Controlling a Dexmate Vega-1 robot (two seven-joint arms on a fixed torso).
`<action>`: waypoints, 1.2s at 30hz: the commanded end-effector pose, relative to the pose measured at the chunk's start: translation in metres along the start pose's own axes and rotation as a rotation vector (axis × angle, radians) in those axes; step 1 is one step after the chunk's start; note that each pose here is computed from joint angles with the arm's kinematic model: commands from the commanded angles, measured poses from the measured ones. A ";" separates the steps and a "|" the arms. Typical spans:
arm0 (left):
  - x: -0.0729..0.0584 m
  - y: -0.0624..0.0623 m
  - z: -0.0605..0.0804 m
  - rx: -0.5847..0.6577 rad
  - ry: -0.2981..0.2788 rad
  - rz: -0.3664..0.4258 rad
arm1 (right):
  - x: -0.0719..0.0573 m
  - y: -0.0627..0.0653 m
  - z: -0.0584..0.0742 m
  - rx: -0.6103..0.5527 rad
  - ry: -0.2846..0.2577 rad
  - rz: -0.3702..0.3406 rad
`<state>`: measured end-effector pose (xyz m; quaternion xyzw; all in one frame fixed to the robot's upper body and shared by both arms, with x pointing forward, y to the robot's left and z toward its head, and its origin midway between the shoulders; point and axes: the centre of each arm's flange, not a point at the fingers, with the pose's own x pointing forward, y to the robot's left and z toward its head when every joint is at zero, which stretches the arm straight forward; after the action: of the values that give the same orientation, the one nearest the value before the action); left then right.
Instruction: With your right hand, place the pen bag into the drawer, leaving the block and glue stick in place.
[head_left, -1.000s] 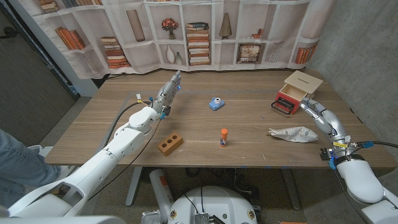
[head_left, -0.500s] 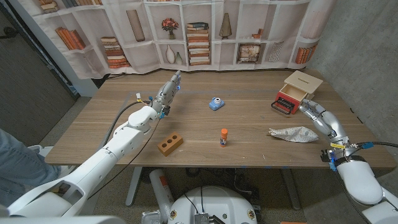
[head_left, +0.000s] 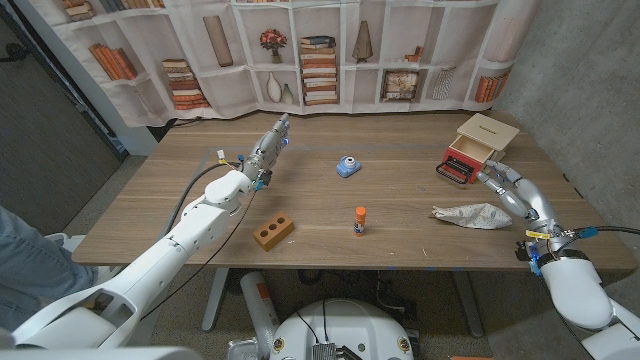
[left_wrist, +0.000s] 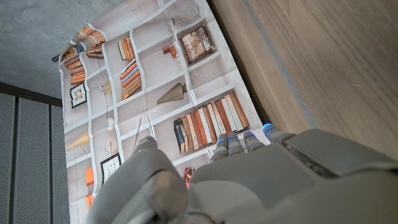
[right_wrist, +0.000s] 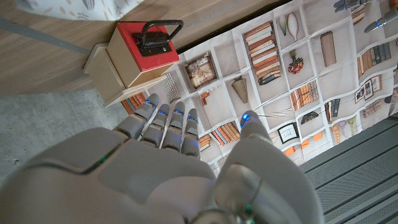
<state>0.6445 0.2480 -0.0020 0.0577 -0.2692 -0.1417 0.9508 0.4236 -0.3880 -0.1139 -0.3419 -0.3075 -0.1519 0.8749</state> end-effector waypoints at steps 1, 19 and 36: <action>0.004 0.001 0.001 0.000 0.001 -0.005 | -0.001 0.002 0.000 -0.060 0.022 0.009; 0.003 0.002 0.002 0.001 0.003 0.007 | 0.003 -0.001 0.001 -0.126 0.034 0.037; 0.004 0.000 0.003 0.003 -0.002 0.006 | 0.000 -0.004 -0.001 -0.172 0.076 0.069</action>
<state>0.6465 0.2486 0.0018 0.0570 -0.2695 -0.1380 0.9513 0.4230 -0.3890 -0.1116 -0.4069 -0.2655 -0.1597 0.8593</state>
